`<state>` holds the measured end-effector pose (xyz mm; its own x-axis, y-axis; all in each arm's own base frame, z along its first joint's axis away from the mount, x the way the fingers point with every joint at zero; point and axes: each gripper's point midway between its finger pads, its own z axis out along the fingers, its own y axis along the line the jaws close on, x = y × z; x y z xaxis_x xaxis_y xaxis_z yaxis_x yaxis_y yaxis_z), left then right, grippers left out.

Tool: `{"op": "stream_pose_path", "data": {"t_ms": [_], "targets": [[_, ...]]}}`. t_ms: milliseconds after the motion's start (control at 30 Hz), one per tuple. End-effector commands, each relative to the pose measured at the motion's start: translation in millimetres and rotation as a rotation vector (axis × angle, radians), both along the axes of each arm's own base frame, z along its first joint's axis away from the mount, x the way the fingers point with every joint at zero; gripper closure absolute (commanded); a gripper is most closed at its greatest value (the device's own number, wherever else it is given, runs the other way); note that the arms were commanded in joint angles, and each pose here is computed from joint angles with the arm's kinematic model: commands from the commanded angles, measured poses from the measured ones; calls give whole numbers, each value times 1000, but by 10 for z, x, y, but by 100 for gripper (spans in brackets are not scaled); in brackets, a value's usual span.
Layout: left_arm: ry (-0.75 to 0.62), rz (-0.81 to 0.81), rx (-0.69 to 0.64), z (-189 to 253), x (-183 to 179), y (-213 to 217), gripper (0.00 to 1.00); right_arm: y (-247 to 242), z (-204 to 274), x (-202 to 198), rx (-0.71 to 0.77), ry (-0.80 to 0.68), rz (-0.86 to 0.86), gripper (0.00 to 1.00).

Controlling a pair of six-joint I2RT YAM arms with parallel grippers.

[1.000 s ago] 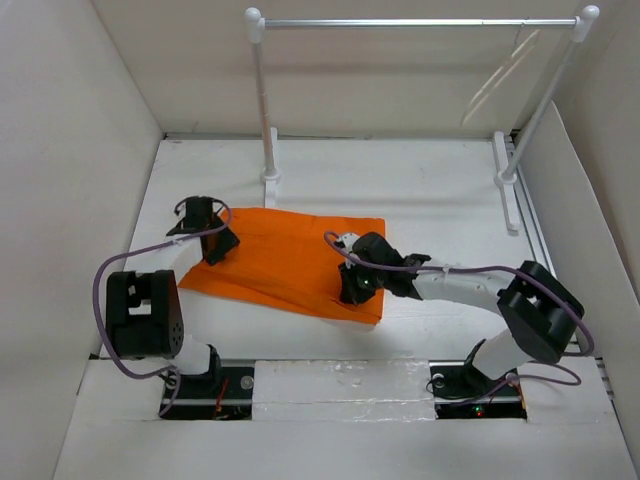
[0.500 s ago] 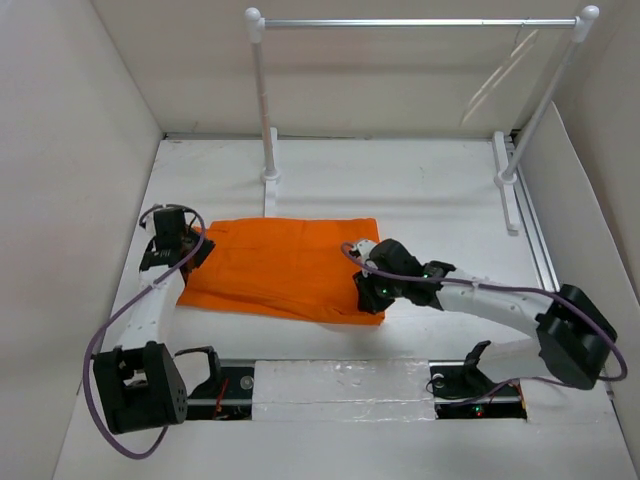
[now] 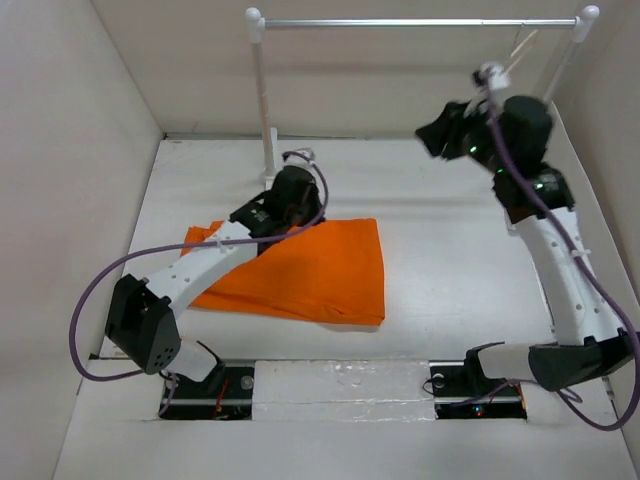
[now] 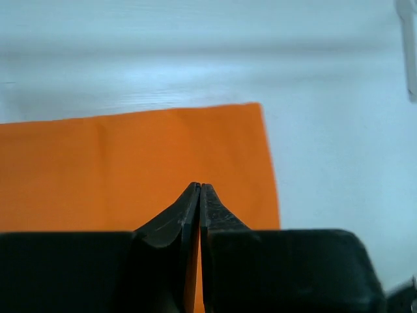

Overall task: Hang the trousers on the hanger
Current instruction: Grab a hanger with the right arm

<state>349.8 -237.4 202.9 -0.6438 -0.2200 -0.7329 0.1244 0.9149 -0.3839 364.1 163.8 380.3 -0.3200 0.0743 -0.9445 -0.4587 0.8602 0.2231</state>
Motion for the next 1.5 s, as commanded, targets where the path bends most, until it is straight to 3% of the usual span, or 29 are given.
{"op": "stream_pose_path", "data": {"t_ms": [0,100,133,200,367,500,733,933,1133,1233,1267,1467], "targets": [[-106,-106,35,285,-190,-365,100,-396,908,189,103,-162,-65,53],[-92,-180,11,214,-405,-565,89,-853,1163,446,188,-179,-187,30],[-70,-211,8,121,-535,-631,80,-941,1182,504,212,-179,-201,28],[-53,-249,-15,52,-674,-698,76,-1188,1229,624,292,-177,-242,24],[-9,-289,-44,-138,-933,-713,73,-1407,1152,982,442,-150,-210,22],[8,-305,-29,-217,-978,-693,73,-1392,1232,1083,501,-181,-163,22],[13,-294,-17,-250,-983,-654,73,-1341,973,1261,564,-142,-171,22],[26,-281,-8,-294,-979,-638,74,-1179,762,1404,631,-110,-126,38],[24,-272,-6,-299,-970,-626,74,-1137,818,1385,629,-131,-120,55],[29,-275,-5,-321,-965,-640,74,-1141,825,1383,637,-139,-120,58],[30,-277,-6,-311,-961,-653,74,-1125,829,1376,645,-142,-108,64],[18,-271,-11,-255,-950,-645,74,-1070,919,1337,661,-170,-84,80]]}}
